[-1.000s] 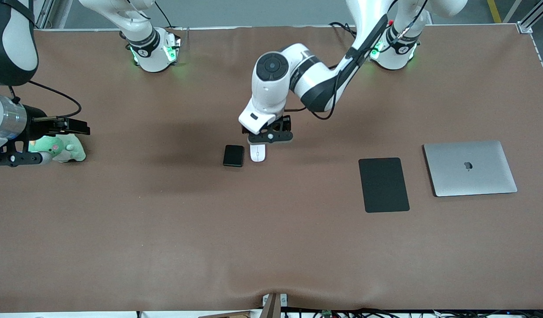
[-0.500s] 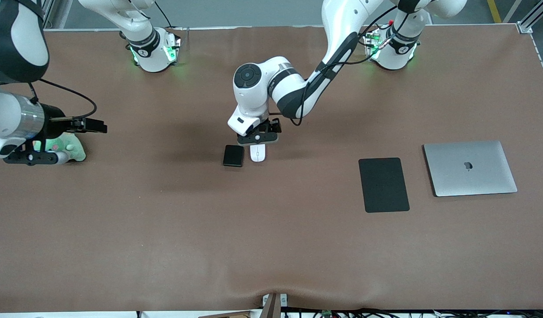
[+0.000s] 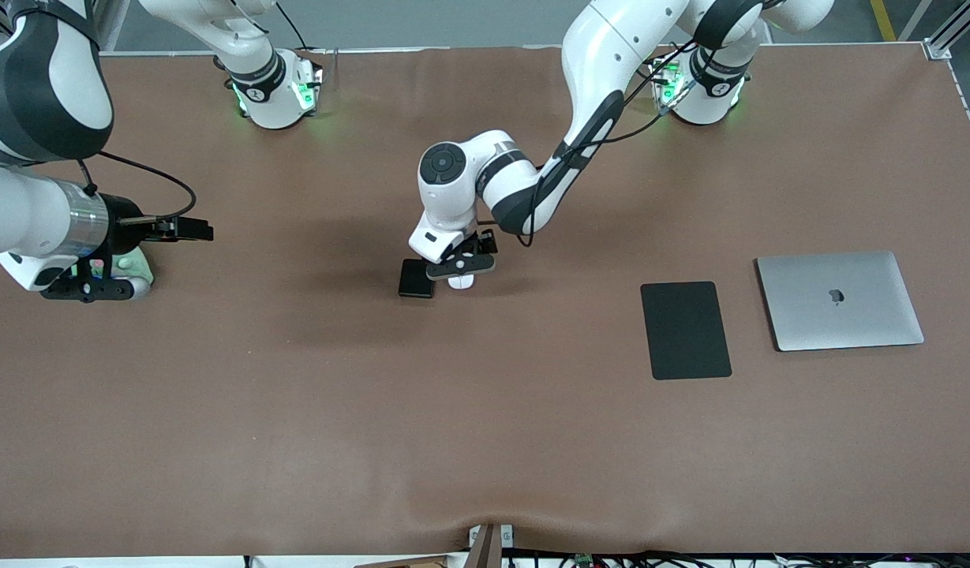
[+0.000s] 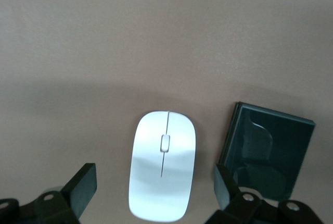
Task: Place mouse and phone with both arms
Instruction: 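Grasp the white mouse with the left gripper while the right gripper approaches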
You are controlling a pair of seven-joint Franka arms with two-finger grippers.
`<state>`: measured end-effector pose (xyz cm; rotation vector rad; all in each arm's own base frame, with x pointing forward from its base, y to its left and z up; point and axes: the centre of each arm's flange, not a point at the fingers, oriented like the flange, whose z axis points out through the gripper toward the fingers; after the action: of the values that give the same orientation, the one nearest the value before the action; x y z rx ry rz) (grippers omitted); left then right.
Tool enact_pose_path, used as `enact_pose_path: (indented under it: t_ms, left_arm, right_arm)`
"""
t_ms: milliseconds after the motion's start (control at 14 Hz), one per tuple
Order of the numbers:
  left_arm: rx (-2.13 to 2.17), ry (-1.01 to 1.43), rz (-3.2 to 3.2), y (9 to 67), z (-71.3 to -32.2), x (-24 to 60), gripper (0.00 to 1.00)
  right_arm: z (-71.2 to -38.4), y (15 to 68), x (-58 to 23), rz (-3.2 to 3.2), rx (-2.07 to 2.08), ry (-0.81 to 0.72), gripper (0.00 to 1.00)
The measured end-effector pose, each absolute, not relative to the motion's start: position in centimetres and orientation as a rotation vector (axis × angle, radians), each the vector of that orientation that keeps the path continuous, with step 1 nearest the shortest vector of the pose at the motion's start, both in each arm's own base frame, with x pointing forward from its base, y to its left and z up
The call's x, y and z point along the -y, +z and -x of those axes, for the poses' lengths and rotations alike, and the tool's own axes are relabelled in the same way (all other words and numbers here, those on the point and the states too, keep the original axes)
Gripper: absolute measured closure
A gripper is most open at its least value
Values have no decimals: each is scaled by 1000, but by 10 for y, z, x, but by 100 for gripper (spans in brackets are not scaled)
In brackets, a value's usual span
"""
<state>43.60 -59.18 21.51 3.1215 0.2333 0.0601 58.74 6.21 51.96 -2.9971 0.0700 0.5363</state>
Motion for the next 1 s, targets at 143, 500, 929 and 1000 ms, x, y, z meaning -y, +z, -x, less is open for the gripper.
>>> enact_pose_path:
  t_ms: [143, 500, 929, 1000]
  left_arm:
    - [-246, 57, -3122, 211, -436, 592, 0]
    - [-289, 41, -3128, 195, -434, 591, 0]
    - [-277, 38, -3127, 186, -429, 594, 0]
    - [-275, 37, -3128, 185, -428, 595, 0]
  right_arm:
    - [-587, 520, -70, 3001, -90, 540, 0]
    - [-586, 520, -76, 2984, -137, 546, 0]
    - [-585, 519, -85, 2984, -176, 554, 0]
    - [-585, 518, -88, 2983, -190, 558, 0]
